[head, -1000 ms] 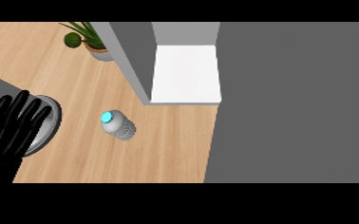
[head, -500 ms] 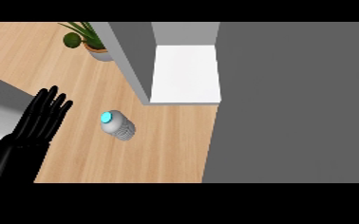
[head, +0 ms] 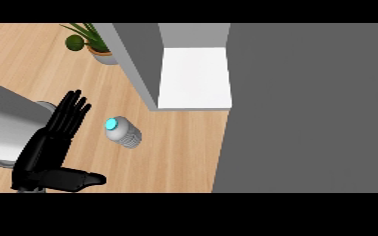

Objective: Pick up the bottled water, place it into the cabinet and close the cabinet

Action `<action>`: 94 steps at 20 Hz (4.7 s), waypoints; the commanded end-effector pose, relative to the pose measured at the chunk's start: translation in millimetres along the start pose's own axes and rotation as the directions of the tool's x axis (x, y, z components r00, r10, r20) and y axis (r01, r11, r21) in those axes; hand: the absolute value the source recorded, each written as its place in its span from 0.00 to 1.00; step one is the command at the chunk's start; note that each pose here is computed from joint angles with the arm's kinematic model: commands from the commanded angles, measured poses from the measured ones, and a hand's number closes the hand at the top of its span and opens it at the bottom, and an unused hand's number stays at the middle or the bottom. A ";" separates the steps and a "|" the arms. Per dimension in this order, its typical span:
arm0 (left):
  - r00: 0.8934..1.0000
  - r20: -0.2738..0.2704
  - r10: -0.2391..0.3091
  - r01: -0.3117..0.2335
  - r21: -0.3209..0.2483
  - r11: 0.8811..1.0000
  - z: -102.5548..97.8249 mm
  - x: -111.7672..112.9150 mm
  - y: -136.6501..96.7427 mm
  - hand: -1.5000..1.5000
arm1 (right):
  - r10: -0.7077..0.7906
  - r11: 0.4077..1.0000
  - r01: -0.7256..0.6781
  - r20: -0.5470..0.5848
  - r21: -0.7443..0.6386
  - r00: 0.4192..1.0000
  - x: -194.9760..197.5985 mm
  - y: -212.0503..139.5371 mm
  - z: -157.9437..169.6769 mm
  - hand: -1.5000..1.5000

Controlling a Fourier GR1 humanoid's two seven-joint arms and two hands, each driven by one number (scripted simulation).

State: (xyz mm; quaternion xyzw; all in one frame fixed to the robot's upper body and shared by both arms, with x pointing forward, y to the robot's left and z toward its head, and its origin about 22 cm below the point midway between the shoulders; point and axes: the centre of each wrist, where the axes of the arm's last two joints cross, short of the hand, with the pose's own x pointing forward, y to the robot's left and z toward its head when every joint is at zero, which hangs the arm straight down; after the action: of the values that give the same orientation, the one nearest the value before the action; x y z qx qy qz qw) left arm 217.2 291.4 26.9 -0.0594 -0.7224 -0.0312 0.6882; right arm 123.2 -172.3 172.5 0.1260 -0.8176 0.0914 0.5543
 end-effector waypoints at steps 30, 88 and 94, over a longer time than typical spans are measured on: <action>0.998 -0.028 0.064 -0.062 0.047 0.997 -29.7 -170.6 18.6 0.00 | 0.058 0.998 -0.057 0.044 -0.034 0.997 23.2 10.6 20.7 0.00; 0.972 0.232 0.040 -0.051 0.044 0.998 -146.8 -18.5 -194.2 1.00 | 0.043 0.999 -0.043 0.018 -0.022 0.999 36.2 0.7 32.4 0.00; 0.981 0.195 0.000 -0.021 0.108 0.994 -173.0 -6.0 -207.9 1.00 | 0.038 0.999 -0.038 0.014 -0.031 0.999 16.1 2.3 24.6 0.00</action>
State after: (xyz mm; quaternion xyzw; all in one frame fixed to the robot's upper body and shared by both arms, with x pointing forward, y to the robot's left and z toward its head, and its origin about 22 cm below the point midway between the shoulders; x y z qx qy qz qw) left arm 349.7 74.6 30.1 -0.0476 -0.7926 0.0080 0.6078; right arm 111.9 -174.2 163.7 0.1073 -0.8124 0.0879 0.5663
